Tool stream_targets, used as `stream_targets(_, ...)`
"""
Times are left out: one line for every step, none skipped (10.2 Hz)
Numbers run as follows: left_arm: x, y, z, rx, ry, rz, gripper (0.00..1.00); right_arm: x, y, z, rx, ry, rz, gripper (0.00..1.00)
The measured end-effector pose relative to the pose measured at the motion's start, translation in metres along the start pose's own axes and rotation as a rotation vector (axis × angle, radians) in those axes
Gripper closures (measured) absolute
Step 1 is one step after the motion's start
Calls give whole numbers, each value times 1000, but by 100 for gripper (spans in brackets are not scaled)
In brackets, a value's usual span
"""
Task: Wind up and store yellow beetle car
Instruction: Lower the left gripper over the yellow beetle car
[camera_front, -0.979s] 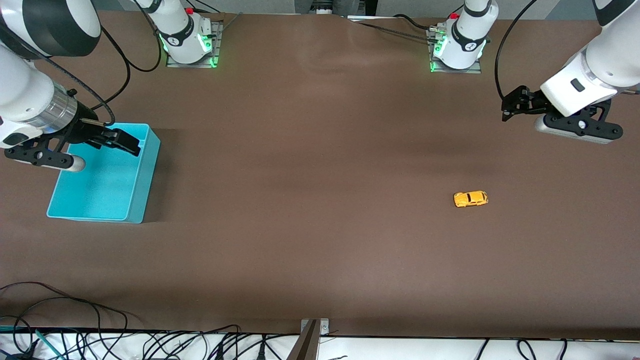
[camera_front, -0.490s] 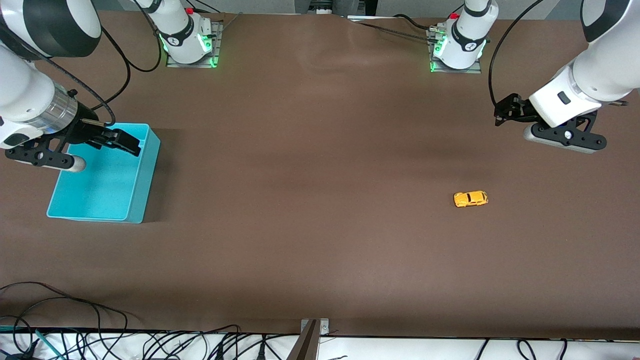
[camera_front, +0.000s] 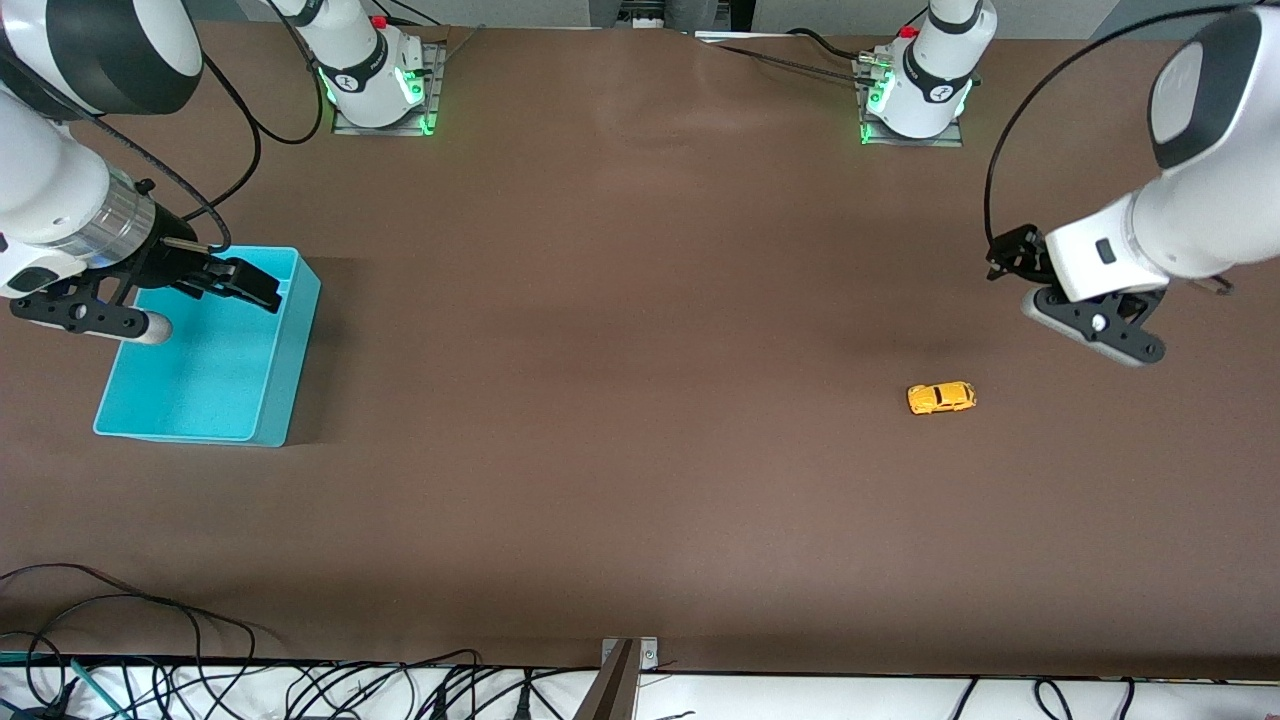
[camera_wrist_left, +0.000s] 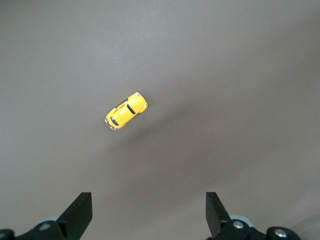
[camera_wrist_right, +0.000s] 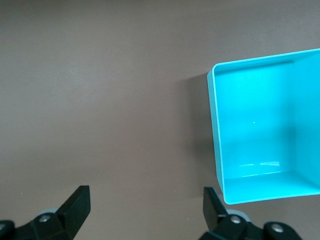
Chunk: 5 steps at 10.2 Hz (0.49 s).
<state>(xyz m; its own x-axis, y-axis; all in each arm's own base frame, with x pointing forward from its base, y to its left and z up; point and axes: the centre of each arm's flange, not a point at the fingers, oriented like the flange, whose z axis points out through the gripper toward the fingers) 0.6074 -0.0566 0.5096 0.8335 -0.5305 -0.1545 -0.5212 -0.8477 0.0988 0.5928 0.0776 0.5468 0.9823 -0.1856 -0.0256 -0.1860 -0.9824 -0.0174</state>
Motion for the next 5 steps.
stream_targets(7,-14,11,9,19,95,0,0,0,1,-1,-1,0,0)
stream_targets(13,-27,27,14,13,198,0,1,0,2,-1,-3,0,0)
stream_targets(19,-40,44,18,2,290,0,1,0,2,-2,-4,-1,0)
stream_targets(27,-51,65,22,7,387,0,1,0,3,-3,-4,-4,0)
stream_targets(36,-59,90,28,15,491,0,1,0,3,-6,-3,-8,0)
